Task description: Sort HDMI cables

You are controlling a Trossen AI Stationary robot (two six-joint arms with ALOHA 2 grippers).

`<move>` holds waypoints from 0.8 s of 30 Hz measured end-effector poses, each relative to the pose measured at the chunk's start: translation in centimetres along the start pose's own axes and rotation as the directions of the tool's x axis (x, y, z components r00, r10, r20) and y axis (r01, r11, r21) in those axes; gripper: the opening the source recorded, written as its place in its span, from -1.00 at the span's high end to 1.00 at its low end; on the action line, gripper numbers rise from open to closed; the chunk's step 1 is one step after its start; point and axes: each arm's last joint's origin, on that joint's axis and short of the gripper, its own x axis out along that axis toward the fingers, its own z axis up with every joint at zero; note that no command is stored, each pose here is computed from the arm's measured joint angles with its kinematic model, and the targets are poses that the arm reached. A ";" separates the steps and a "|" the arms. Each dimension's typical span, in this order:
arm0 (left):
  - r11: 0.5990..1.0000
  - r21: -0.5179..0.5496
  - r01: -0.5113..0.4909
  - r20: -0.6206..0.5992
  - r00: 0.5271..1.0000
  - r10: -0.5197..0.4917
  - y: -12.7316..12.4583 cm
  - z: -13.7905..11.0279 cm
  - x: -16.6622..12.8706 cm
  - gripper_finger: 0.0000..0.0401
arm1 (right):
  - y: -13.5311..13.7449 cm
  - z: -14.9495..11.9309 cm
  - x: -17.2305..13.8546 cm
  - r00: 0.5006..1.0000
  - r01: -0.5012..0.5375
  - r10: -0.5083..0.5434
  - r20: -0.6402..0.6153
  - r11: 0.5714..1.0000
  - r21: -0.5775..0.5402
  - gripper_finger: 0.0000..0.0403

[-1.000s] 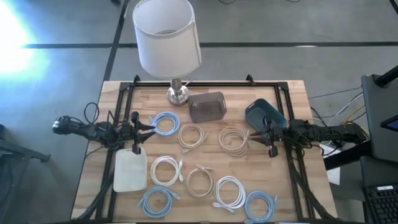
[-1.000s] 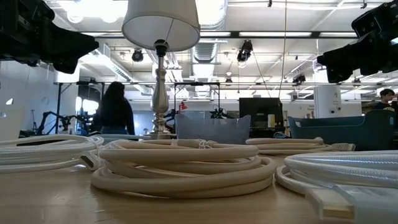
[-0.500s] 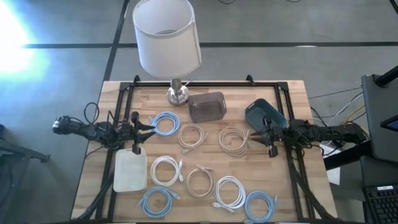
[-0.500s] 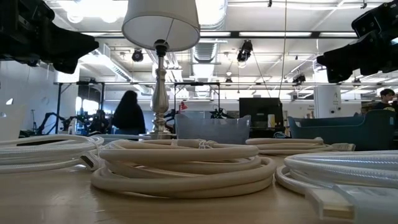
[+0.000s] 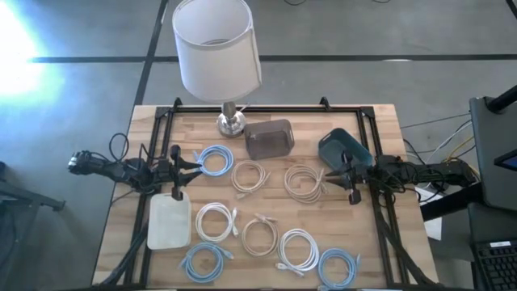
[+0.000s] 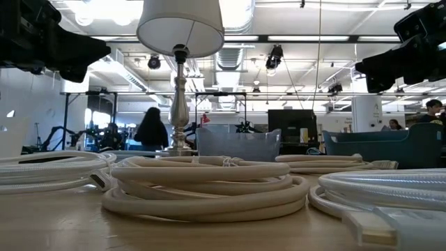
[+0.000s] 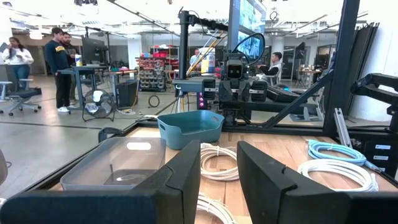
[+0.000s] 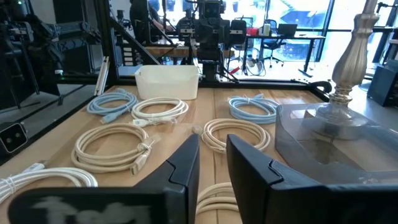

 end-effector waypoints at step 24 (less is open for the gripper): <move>1.000 0.000 0.000 0.000 1.000 0.000 0.0 0.0 0.0 0.45 | 0.0 0.0 0.0 1.000 0.000 0.000 0.000 1.000 0.000 0.64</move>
